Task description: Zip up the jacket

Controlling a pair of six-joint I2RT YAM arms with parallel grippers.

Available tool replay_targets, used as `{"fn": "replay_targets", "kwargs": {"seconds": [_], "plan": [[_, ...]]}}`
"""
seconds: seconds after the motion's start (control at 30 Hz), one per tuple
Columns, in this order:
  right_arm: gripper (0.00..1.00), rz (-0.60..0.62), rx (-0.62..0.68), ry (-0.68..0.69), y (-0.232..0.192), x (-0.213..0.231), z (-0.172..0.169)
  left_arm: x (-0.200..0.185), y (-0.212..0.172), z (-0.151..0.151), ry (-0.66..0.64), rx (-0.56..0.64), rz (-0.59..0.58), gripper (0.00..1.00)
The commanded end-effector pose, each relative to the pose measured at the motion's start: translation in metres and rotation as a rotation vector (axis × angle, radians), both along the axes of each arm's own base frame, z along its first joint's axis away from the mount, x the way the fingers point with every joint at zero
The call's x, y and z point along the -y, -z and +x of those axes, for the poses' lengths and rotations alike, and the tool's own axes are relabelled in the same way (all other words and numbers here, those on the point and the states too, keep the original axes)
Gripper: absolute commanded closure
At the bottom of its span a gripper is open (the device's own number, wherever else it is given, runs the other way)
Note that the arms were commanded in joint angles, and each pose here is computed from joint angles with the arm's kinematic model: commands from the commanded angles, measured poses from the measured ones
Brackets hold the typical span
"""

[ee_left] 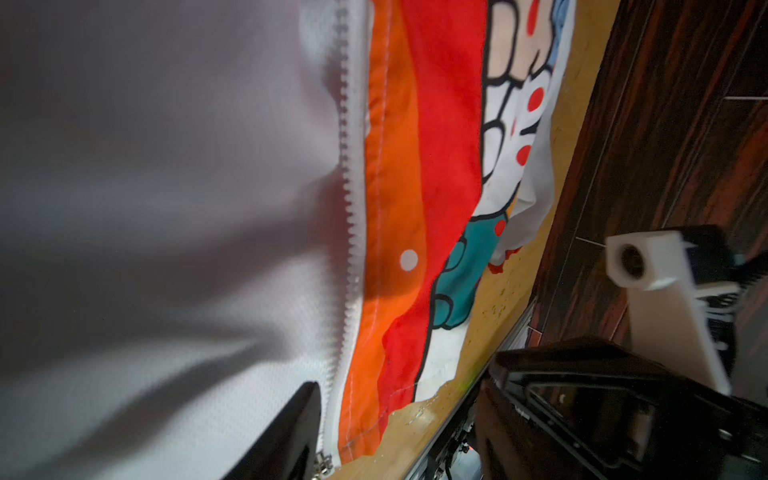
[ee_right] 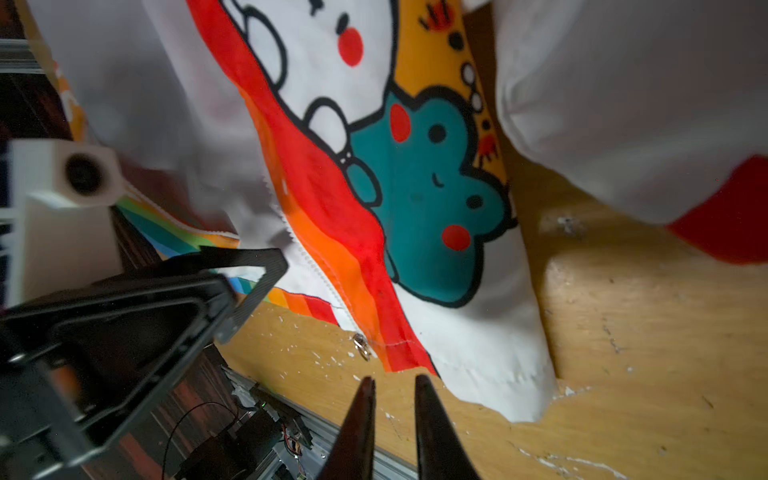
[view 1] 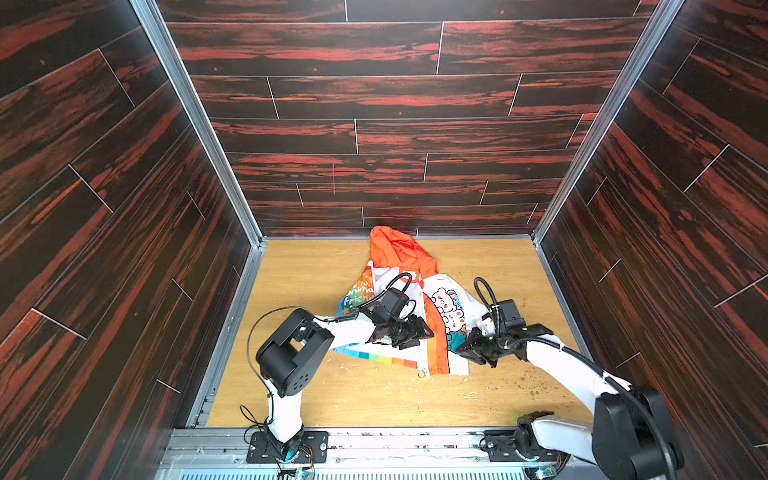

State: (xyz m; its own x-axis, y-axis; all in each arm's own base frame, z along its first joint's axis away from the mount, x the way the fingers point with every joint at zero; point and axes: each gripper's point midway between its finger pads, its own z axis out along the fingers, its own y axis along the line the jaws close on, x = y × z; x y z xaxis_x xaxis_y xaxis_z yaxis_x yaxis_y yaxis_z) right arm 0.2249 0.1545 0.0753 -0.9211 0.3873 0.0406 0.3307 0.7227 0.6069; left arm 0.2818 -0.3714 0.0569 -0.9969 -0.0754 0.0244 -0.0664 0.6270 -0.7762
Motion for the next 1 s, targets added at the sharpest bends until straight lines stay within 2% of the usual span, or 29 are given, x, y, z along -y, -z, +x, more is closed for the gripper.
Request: {"fn": "replay_targets", "kwargs": {"seconds": [0.0,0.4,0.63,0.97], "plan": [[0.79,0.029,0.021,0.014,-0.012,-0.003,0.001,0.010,-0.007,0.002,0.032,0.025,-0.039,0.39],[0.79,0.035,0.027,0.011,-0.020,-0.005,0.005,0.033,-0.001,0.010,0.021,0.024,-0.150,0.46],[0.79,0.030,0.031,0.002,-0.022,-0.005,0.005,0.040,-0.024,0.017,-0.002,0.050,-0.238,0.51],[0.79,0.027,0.049,-0.004,-0.027,-0.004,0.005,0.044,-0.008,0.010,0.025,0.010,-0.204,0.64]]}}
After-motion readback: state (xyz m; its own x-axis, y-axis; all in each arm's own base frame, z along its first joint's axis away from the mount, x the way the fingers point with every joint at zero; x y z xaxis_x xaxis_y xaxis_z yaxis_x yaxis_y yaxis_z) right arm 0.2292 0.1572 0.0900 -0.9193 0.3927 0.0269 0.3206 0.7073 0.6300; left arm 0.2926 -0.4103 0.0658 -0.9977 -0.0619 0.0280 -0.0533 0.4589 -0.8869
